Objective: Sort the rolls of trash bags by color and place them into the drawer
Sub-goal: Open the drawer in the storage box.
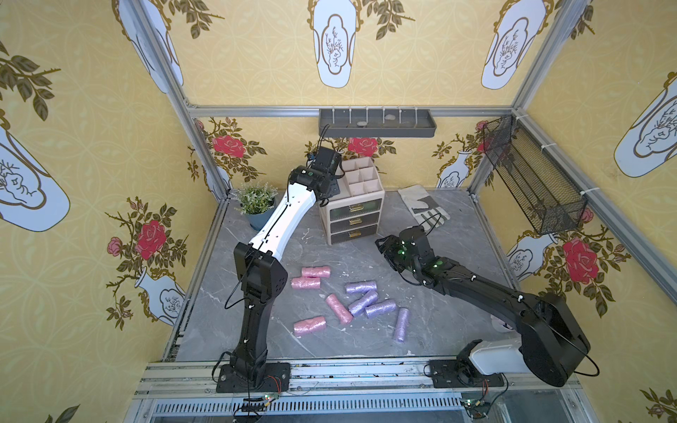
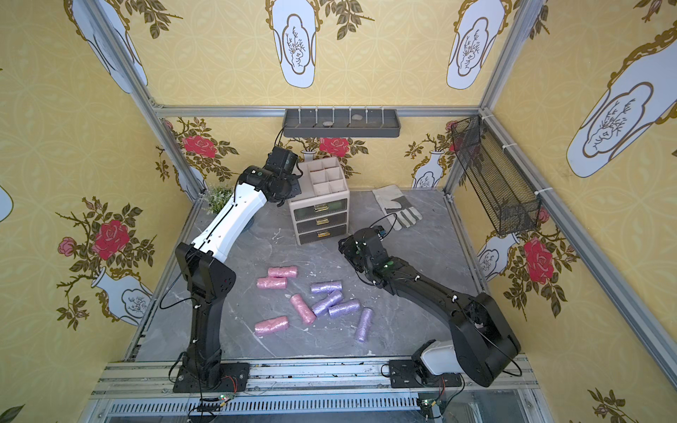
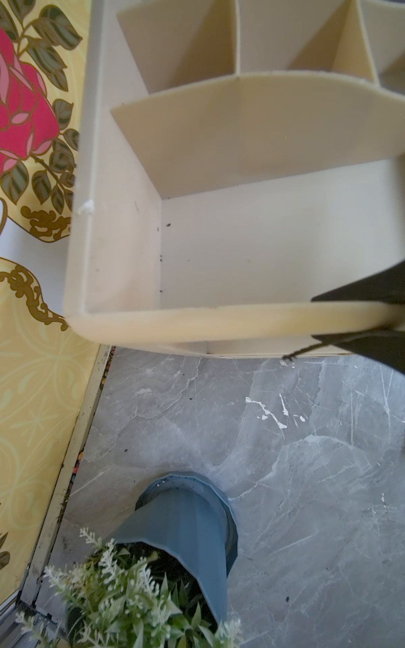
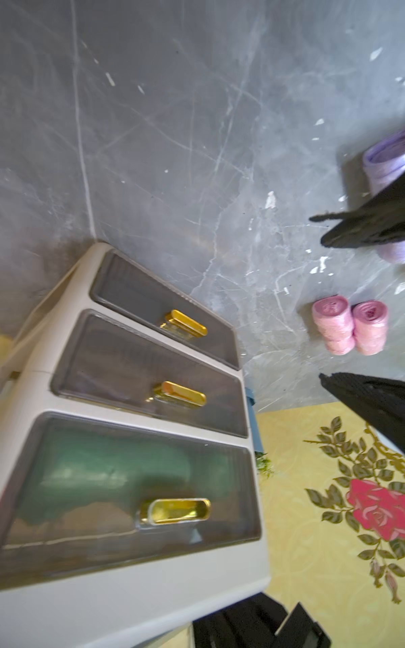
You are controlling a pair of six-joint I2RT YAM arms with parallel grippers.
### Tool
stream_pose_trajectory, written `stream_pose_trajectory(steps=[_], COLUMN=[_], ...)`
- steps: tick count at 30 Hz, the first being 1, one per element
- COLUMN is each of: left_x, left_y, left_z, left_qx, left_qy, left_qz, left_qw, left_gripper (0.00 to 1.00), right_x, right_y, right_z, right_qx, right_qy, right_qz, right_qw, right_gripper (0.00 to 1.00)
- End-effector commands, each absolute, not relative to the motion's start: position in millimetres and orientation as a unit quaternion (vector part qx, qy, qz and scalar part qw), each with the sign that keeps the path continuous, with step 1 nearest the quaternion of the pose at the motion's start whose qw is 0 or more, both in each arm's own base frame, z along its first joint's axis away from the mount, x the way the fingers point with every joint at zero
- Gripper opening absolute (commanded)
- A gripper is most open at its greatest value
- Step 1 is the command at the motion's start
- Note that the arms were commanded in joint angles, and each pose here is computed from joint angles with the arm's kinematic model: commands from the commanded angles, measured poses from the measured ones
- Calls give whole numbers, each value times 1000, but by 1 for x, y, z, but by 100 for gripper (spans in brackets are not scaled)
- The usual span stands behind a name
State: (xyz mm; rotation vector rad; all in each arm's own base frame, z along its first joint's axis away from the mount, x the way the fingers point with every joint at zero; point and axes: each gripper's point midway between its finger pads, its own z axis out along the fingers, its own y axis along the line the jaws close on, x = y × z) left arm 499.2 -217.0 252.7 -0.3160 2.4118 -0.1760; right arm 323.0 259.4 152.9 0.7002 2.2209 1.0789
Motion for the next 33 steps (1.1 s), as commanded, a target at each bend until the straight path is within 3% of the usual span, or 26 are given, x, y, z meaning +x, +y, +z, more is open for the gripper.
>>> stream_pose_trajectory(steps=[1,10,15,33], left_x=[472,471,473,476], left_y=[-221,-221,-222,-225], left_z=[222,220,221,213], left_qx=[-99,-94,-91,-89], left_qy=[957,958,958,959], left_qz=[-59,-57,-58,-58], left_qw=[266,264,264,261], left_gripper=[0,0,0,0], right_x=[346,379,398,427], right_y=[272,306,316,327], right_z=[193,177,168,161], right_qx=[293,325,342,345], right_qy=[740,671,632,626], right_qz=[507,599,644,657], right_qw=[331,292,261,240], right_gripper=[57,40,36,37])
